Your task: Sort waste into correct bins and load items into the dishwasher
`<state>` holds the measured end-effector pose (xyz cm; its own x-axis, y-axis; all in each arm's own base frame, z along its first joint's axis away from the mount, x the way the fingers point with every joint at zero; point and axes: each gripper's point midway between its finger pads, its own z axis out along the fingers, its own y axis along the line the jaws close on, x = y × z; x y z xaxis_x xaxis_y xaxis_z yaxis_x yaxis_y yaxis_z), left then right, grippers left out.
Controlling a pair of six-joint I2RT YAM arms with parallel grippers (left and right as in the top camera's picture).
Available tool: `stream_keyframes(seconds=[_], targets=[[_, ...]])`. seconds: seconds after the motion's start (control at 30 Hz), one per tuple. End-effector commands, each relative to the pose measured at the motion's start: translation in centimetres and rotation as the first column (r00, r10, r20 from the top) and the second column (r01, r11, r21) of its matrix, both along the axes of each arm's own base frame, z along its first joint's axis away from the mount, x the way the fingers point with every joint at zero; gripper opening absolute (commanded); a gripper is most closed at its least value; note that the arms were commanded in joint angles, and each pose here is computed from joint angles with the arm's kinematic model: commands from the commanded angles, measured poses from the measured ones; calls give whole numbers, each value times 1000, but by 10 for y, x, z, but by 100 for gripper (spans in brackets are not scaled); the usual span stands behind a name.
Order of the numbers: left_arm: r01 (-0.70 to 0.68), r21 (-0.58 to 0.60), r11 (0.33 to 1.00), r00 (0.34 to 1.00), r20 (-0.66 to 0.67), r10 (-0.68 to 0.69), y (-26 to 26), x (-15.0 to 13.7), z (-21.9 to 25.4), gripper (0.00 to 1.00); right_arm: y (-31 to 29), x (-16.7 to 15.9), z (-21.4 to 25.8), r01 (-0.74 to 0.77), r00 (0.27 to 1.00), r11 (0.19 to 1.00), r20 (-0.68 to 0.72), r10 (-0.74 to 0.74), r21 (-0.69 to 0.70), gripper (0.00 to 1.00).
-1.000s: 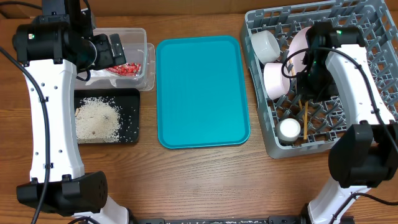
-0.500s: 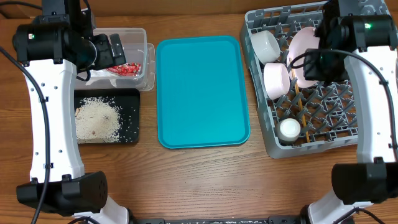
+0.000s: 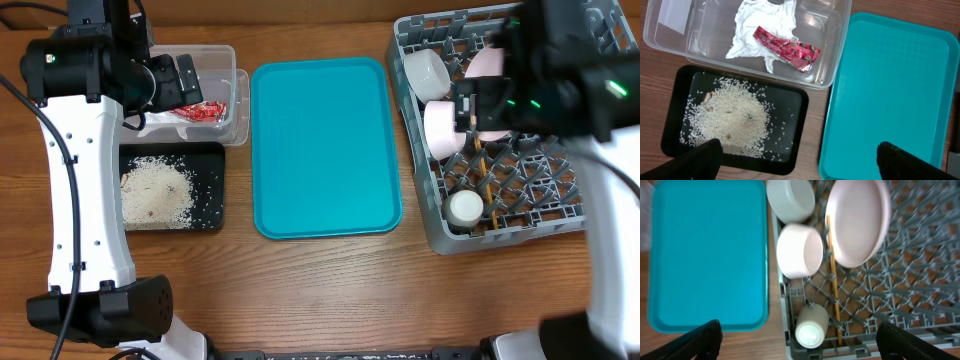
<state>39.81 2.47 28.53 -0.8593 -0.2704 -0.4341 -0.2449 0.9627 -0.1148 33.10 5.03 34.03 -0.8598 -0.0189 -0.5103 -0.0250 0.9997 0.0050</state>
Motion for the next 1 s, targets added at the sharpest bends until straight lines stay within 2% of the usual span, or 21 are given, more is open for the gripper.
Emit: stream_keyframes(seconds=[0.0, 0.2, 0.33, 0.5, 0.97], targets=[[-2, 6, 1000, 1000, 9, 2, 1, 1, 3, 100, 2, -32, 48, -27, 988, 997, 150, 17, 65, 100], [-2, 6, 1000, 1000, 9, 2, 1, 1, 3, 100, 19, -71, 78, -132, 967, 975, 241, 87, 179, 100], [-2, 6, 1000, 1000, 9, 2, 1, 1, 3, 100, 18, -84, 83, -140, 963, 972, 252, 91, 186, 100], [-2, 6, 1000, 1000, 9, 2, 1, 1, 3, 100, 15, -87, 80, -132, 967, 976, 237, 88, 174, 100], [-2, 6, 1000, 1000, 9, 2, 1, 1, 3, 100, 7, -71, 91, -95, 951, 985, 307, 48, 142, 100]])
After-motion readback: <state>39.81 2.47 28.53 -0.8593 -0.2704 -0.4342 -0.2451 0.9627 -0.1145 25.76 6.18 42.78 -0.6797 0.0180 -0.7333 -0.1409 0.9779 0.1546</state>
